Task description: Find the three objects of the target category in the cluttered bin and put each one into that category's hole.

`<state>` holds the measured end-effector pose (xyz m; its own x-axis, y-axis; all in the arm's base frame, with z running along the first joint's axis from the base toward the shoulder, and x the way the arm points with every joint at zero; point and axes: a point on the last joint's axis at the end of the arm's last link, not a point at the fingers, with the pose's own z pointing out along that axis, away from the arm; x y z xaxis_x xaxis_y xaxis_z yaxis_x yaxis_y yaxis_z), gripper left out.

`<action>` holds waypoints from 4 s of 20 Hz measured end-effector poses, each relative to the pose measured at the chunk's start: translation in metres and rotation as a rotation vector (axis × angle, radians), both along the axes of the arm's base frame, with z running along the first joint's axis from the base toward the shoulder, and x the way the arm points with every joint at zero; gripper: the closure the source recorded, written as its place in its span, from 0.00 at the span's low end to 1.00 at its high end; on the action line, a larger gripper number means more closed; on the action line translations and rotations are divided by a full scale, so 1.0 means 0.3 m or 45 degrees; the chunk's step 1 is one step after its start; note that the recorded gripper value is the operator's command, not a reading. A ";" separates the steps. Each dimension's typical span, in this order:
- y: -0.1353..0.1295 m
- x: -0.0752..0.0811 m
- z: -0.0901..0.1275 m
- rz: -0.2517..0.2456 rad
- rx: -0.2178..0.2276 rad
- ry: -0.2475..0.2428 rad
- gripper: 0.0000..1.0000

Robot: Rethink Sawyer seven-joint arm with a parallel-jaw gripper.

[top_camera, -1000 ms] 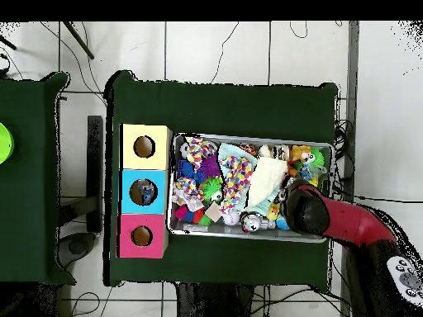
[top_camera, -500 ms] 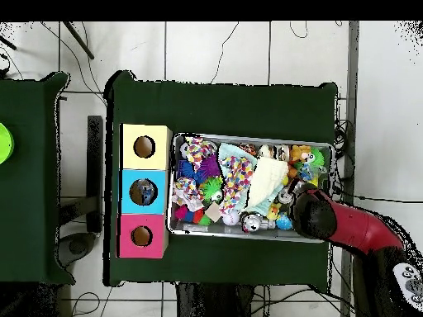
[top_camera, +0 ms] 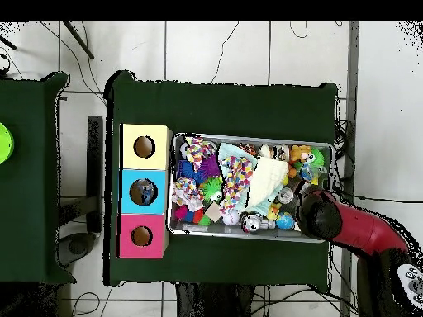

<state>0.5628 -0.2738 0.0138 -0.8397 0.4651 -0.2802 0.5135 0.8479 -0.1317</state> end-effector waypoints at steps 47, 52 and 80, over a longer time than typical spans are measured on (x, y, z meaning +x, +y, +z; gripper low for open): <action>-0.039 0.217 -0.040 0.009 0.007 -0.136 0.00; -0.046 0.213 -0.046 0.002 0.013 -0.136 0.00; 0.047 0.136 0.100 0.024 0.030 -0.122 0.00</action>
